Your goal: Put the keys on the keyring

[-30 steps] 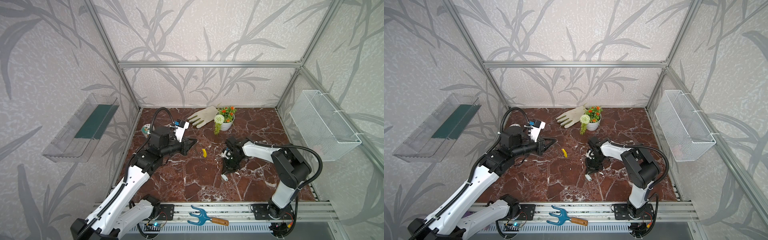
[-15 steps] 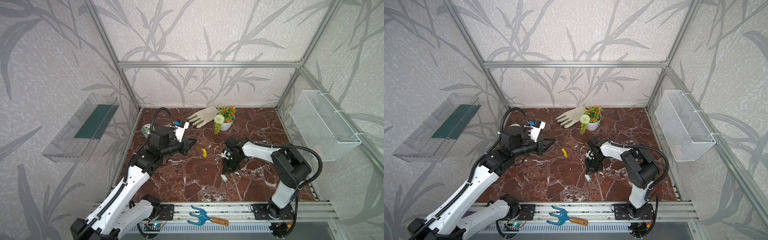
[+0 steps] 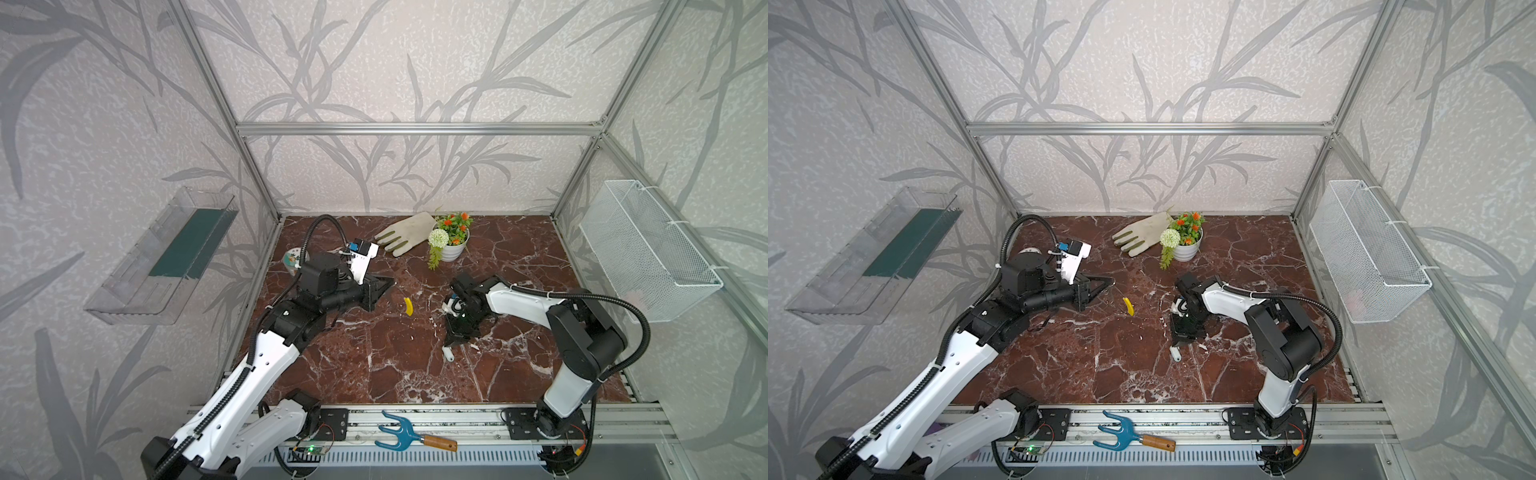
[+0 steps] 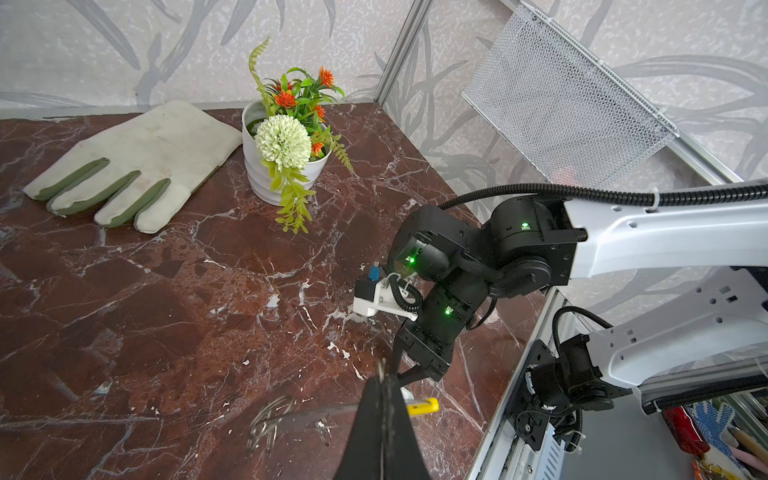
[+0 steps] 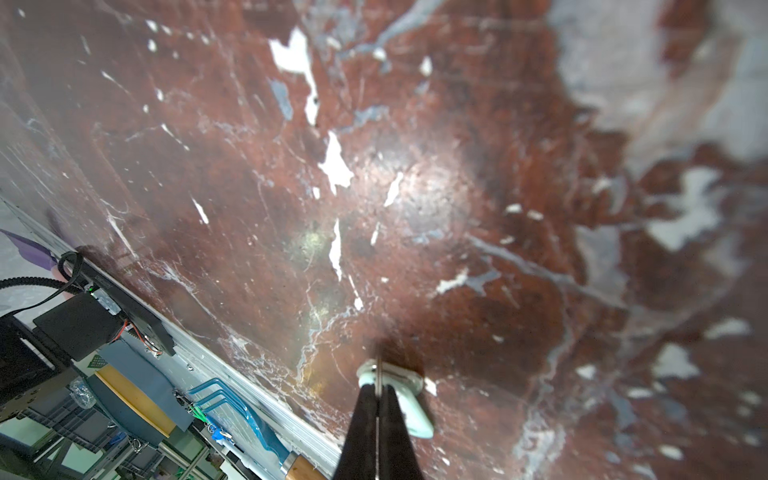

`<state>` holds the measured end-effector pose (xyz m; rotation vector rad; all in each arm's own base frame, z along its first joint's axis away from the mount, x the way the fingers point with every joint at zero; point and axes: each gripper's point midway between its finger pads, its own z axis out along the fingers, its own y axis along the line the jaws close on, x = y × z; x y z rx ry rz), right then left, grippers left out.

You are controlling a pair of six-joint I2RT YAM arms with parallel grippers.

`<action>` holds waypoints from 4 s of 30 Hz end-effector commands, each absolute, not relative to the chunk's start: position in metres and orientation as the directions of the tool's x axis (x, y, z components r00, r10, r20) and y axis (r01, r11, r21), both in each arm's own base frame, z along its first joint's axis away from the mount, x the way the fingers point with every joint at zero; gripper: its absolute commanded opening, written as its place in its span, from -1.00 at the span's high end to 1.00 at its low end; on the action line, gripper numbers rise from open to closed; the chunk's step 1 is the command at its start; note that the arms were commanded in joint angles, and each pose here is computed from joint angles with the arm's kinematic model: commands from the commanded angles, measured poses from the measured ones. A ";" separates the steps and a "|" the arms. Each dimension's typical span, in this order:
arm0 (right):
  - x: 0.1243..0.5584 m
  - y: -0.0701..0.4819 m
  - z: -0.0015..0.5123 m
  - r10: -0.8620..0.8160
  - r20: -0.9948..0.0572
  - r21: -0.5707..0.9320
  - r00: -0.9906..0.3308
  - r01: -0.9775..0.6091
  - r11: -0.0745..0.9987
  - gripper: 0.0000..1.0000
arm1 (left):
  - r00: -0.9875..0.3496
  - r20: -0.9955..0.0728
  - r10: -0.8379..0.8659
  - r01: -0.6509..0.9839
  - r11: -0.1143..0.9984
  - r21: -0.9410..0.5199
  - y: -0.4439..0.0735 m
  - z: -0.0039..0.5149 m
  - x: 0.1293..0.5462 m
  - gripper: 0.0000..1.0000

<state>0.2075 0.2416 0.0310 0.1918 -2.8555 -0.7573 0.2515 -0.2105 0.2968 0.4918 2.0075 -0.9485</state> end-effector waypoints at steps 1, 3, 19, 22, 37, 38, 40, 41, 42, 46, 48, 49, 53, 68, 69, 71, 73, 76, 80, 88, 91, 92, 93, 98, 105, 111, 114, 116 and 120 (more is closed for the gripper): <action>0.209 0.241 0.047 -0.181 0.073 0.520 -0.981 -0.118 0.846 1.00 | -0.534 -0.845 -0.006 0.662 0.618 -0.423 -0.214 0.305 0.253 1.00; 0.209 0.241 0.050 -0.181 0.062 0.524 -0.981 -0.122 0.843 1.00 | -0.536 -0.844 -0.006 0.664 0.614 -0.426 -0.215 0.306 0.253 1.00; 0.244 0.261 0.166 -0.194 -0.485 0.578 -0.852 -0.480 0.660 1.00 | -0.532 -0.847 0.003 0.687 0.587 -0.429 -0.222 0.319 0.256 1.00; 0.250 0.264 0.198 -0.164 -0.631 0.537 -0.758 -0.580 0.613 1.00 | -0.509 -0.861 0.008 0.696 0.592 -0.406 -0.221 0.327 0.257 1.00; 0.257 0.272 0.319 0.006 -0.967 0.223 -0.253 -0.842 0.492 1.00 | -0.481 -0.877 0.007 0.723 0.568 -0.392 -0.225 0.348 0.258 1.00; 0.258 0.274 0.324 0.022 -0.973 0.212 -0.230 -0.846 0.489 1.00 | -0.483 -0.876 0.007 0.724 0.566 -0.394 -0.226 0.348 0.257 1.00; 0.262 0.276 0.330 0.049 -0.973 0.222 -0.227 -0.843 0.491 1.00 | -0.484 -0.875 0.012 0.727 0.562 -0.395 -0.227 0.348 0.257 1.00; 0.263 0.278 0.332 0.043 -0.975 0.213 -0.220 -0.848 0.485 1.00 | -0.483 -0.876 0.017 0.731 0.559 -0.392 -0.227 0.348 0.256 1.00; 0.263 0.282 0.334 0.032 -0.978 0.198 -0.208 -0.860 0.470 1.00 | -0.482 -0.876 0.022 0.734 0.555 -0.390 -0.227 0.349 0.255 1.00; 0.260 0.295 0.341 -0.010 -0.990 0.121 -0.140 -0.885 0.450 1.00 | -0.467 -0.883 0.047 0.756 0.539 -0.371 -0.228 0.351 0.251 1.00; 0.258 0.303 0.342 -0.036 -0.994 0.074 -0.100 -0.898 0.434 1.00 | -0.454 -0.889 0.054 0.766 0.533 -0.359 -0.229 0.354 0.249 1.00; 0.257 0.305 0.344 -0.039 -0.996 0.059 -0.083 -0.902 0.427 1.00 | -0.448 -0.892 0.057 0.770 0.531 -0.353 -0.228 0.355 0.248 1.00; 0.255 0.313 0.353 -0.024 -0.999 0.023 -0.036 -0.910 0.414 1.00 | -0.439 -0.896 0.065 0.775 0.533 -0.341 -0.228 0.357 0.248 1.00; 0.255 0.340 0.354 -0.076 -0.996 -0.077 0.050 -0.904 0.420 1.00 | -0.449 -0.890 0.082 0.779 0.524 -0.345 -0.232 0.356 0.248 1.00; 0.256 0.340 0.354 -0.078 -0.996 -0.080 0.051 -0.903 0.422 1.00 | -0.448 -0.890 0.081 0.780 0.522 -0.345 -0.232 0.356 0.248 1.00; 0.257 0.341 0.353 -0.082 -0.995 -0.085 0.055 -0.900 0.427 1.00 | -0.448 -0.891 0.079 0.783 0.516 -0.348 -0.233 0.357 0.248 1.00; 0.258 0.341 0.354 -0.081 -0.995 -0.092 0.063 -0.896 0.434 1.00 | -0.453 -0.888 0.079 0.784 0.510 -0.354 -0.235 0.357 0.247 1.00; 0.258 0.341 0.355 -0.077 -0.995 -0.095 0.068 -0.895 0.436 1.00 | -0.458 -0.886 0.076 0.783 0.507 -0.361 -0.236 0.357 0.247 1.00; 0.254 0.343 0.357 -0.074 -0.994 -0.109 0.085 -0.899 0.424 1.00 | -0.464 -0.883 0.075 0.778 0.511 -0.365 -0.235 0.356 0.248 1.00; 0.247 0.344 0.353 -0.078 -0.992 -0.118 0.095 -0.910 0.397 1.00 | -0.467 -0.882 0.061 0.768 0.523 -0.370 -0.234 0.357 0.249 1.00; 0.244 0.345 0.354 -0.076 -0.992 -0.119 0.097 -0.913 0.390 1.00 | -0.469 -0.882 0.054 0.762 0.530 -0.372 -0.233 0.358 0.251 1.00; 0.244 0.345 0.354 -0.076 -0.992 -0.120 0.098 -0.914 0.388 1.00 | -0.469 -0.882 0.052 0.761 0.530 -0.374 -0.233 0.358 0.251 1.00; 0.243 0.345 0.354 -0.076 -0.992 -0.120 0.098 -0.915 0.386 1.00 | -0.470 -0.881 0.049 0.759 0.533 -0.374 -0.233 0.359 0.251 1.00; 0.240 0.346 0.354 -0.076 -0.992 -0.122 0.101 -0.919 0.374 1.00 | -0.467 -0.883 0.046 0.752 0.546 -0.370 -0.231 0.359 0.253 1.00; 0.234 0.349 0.346 -0.096 -0.992 -0.111 0.083 -0.931 0.347 1.00 | -0.461 -0.887 0.031 0.737 0.569 -0.364 -0.227 0.361 0.255 1.00; 0.231 0.346 0.344 -0.095 -0.993 -0.105 0.076 -0.930 0.353 1.00 | -0.461 -0.887 0.026 0.725 0.588 -0.359 -0.224 0.360 0.257 1.00; 0.230 0.347 0.342 -0.099 -0.992 -0.103 0.072 -0.931 0.349 1.00 | -0.464 -0.886 0.023 0.719 0.593 -0.361 -0.224 0.359 0.258 1.00; 0.229 0.347 0.341 -0.101 -0.993 -0.095 0.063 -0.934 0.344 1.00 | -0.455 -0.890 0.015 0.724 0.589 -0.360 -0.224 0.361 0.257 1.00; 0.227 0.348 0.337 -0.101 -0.994 -0.079 0.047 -0.939 0.336 1.00 | -0.448 -0.894 0.005 0.718 0.597 -0.357 -0.222 0.363 0.257 1.00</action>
